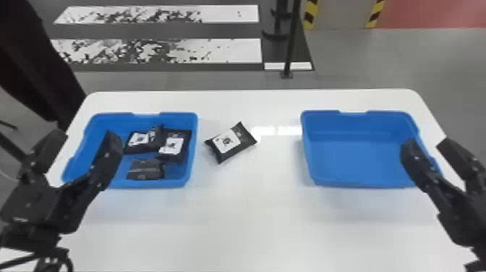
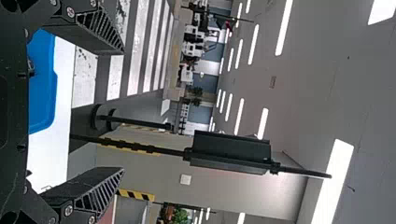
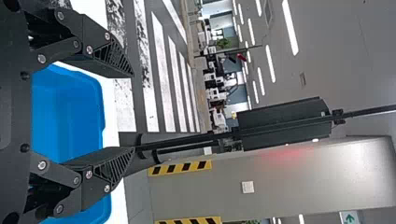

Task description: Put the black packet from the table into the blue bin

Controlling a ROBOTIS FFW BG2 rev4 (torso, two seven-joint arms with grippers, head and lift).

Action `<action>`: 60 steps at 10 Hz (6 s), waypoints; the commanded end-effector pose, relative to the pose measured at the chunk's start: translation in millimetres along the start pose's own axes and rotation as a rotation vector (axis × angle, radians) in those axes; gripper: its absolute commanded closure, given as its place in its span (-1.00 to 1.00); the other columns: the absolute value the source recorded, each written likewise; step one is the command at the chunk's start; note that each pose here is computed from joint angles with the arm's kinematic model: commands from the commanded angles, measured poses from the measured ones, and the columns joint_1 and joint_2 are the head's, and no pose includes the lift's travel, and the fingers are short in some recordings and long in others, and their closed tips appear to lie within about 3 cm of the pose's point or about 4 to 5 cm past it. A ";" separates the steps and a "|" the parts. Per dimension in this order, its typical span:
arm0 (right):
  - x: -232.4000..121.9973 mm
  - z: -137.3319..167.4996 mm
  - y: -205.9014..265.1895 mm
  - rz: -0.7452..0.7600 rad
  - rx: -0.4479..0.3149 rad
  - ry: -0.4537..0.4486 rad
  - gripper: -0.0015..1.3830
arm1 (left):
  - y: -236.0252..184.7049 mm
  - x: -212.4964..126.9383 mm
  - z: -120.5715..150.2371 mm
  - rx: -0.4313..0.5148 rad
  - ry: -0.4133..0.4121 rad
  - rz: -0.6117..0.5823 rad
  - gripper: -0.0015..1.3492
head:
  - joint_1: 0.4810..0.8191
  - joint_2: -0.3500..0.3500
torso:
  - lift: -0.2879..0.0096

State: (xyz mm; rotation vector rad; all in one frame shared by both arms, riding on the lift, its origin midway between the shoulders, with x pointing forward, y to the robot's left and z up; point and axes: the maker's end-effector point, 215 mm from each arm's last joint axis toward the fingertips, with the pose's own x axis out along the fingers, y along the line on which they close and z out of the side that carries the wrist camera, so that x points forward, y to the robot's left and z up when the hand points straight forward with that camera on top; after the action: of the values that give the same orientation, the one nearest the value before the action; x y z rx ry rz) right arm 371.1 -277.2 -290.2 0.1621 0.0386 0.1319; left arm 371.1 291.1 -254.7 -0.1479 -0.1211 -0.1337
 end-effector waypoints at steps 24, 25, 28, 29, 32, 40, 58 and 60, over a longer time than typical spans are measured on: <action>8.9 -5.5 2.4 0.007 0.005 0.005 -0.26 | -163.8 198.8 -239.1 0.498 0.565 -0.507 -0.79 | 0.27 -0.70 | 0.20; 9.1 -5.7 3.3 0.008 0.006 0.005 -0.26 | -156.8 201.0 -250.3 0.511 0.609 -0.497 -0.79 | 0.27 -0.69 | 0.20; 9.6 -4.3 2.6 0.008 0.008 0.002 -0.26 | -156.4 195.8 -294.6 0.546 0.768 -0.523 -0.79 | 0.27 -0.67 | 0.20; 9.5 -5.5 2.3 0.007 0.011 0.003 -0.26 | -154.0 195.2 -301.8 0.556 0.791 -0.531 -0.79 | 0.27 -0.68 | 0.20; 9.5 -5.2 2.4 0.008 0.015 0.002 -0.26 | -122.2 194.2 -310.0 0.582 0.859 -0.471 -0.52 | 0.27 -0.64 | 0.20; 7.5 -9.4 2.5 0.006 0.020 0.011 -0.26 | -187.4 222.0 -230.9 0.580 0.558 -0.649 0.80 | 0.27 -0.68 | 0.20; 6.2 -6.7 5.7 0.011 0.031 0.008 -0.26 | 128.4 9.3 -100.1 0.460 0.547 0.009 -0.77 | 0.27 0.42 | 0.20; 5.1 -5.8 6.5 0.013 0.034 0.008 -0.26 | 113.8 -15.6 -69.8 0.365 0.400 0.049 -0.77 | 0.27 0.54 | 0.20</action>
State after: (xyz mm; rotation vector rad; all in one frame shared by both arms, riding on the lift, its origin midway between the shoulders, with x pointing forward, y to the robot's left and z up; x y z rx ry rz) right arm 375.5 -269.5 -295.7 0.1945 0.0480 0.1446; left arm 389.4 404.0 -348.5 0.2811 0.2983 -0.0690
